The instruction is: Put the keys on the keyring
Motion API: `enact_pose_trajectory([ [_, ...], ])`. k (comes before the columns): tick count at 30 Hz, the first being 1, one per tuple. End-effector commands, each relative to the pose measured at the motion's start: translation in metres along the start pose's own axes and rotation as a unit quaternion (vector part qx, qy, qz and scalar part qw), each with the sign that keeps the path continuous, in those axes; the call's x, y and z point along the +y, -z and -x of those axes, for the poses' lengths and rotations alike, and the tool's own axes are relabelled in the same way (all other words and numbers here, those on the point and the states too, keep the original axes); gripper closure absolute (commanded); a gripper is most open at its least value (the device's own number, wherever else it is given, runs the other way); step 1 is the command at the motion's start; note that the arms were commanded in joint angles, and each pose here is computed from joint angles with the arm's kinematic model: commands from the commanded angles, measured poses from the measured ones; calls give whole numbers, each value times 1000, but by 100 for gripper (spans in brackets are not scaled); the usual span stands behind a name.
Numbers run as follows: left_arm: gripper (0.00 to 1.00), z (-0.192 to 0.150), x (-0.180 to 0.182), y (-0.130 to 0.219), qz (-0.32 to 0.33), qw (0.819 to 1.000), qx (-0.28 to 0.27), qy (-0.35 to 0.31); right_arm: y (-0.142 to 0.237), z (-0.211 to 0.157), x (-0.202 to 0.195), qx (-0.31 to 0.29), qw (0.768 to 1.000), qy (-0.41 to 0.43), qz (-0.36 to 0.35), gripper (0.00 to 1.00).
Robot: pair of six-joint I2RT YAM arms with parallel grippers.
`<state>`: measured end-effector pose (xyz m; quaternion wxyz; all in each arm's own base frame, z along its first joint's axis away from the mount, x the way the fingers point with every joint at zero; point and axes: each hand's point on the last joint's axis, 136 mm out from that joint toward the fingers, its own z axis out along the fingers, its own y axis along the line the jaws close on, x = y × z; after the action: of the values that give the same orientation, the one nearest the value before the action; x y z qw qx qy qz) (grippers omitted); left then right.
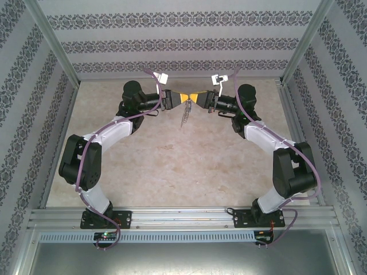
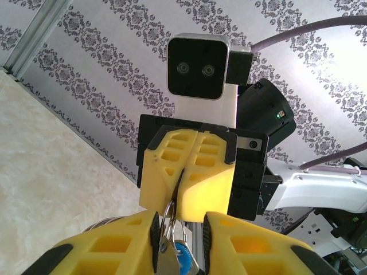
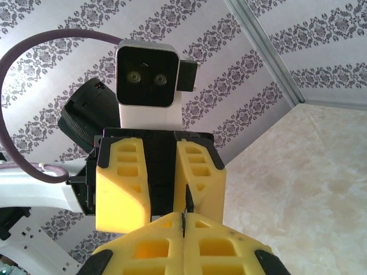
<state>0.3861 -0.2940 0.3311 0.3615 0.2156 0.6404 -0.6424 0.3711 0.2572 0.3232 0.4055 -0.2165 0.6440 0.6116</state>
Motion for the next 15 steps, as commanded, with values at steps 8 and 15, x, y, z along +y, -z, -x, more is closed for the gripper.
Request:
enact_pose_trajectory([
  [8, 78, -6, -9, -5, -29, 999, 12, -22, -6, 4, 9, 4, 1000, 20, 21, 100],
  [15, 80, -7, -10, -8, -33, 999, 14, -23, -7, 3, 8, 5, 1000, 18, 21, 100],
])
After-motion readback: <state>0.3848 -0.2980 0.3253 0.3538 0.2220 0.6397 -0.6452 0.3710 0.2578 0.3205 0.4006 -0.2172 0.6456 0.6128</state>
